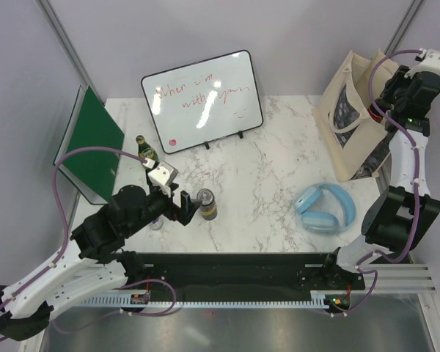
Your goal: Place the beverage into the canvas bag
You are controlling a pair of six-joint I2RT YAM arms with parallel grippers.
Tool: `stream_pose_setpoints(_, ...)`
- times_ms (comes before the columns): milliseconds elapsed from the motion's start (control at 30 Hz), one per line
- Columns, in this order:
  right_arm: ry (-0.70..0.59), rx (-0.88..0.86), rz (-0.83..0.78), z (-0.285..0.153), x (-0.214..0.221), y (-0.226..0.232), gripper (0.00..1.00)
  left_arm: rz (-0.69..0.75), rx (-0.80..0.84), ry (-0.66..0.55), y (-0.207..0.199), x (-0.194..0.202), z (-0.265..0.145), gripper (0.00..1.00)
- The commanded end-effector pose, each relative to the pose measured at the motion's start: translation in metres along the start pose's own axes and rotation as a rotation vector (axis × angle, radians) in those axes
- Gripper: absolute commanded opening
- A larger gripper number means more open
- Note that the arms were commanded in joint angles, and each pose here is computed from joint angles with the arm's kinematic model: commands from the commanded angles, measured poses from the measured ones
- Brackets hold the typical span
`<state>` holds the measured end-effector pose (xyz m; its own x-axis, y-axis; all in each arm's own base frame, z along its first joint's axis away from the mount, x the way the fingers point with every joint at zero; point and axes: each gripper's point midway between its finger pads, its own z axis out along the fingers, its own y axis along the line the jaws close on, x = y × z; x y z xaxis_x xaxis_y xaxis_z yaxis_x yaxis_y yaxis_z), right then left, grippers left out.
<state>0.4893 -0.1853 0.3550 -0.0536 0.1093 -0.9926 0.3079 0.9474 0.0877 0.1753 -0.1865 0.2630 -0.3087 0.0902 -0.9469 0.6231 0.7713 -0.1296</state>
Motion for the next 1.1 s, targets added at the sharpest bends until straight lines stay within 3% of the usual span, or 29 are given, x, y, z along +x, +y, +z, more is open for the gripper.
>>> stream_pose_setpoints(0, -0.342, -0.121, -0.055, -0.007, -0.09, 0.026, 0.0, 0.017, -0.007, -0.055, 0.002, -0.013, -0.001, 1.0)
stream_pose_setpoints(267, -0.264, -0.137, -0.042, 0.008, -0.027, 0.031, 0.0, 0.018, -0.003, -0.049, 0.001, -0.012, 0.0, 1.0)
stream_pose_setpoints(600, -0.22, -0.135, -0.001, 0.019, 0.012, 0.028, 0.01, 0.02, -0.008, -0.05, 0.002, -0.012, 0.0, 1.0)
stream_pose_setpoints(667, -0.194, -0.144, 0.007, 0.022, 0.024, 0.028, 0.11, 0.019, -0.012, -0.053, 0.003, -0.012, 0.0, 1.0)
stream_pose_setpoints(767, -0.154, -0.152, 0.023, 0.027, 0.034, 0.03, 0.16, 0.018, -0.019, -0.057, 0.004, -0.013, -0.001, 1.0)
stream_pose_setpoints(1067, -0.063, -0.126, 0.046, 0.033, 0.075, 0.023, 0.16, 0.017, -0.016, -0.065, 0.004, -0.015, -0.003, 1.0)
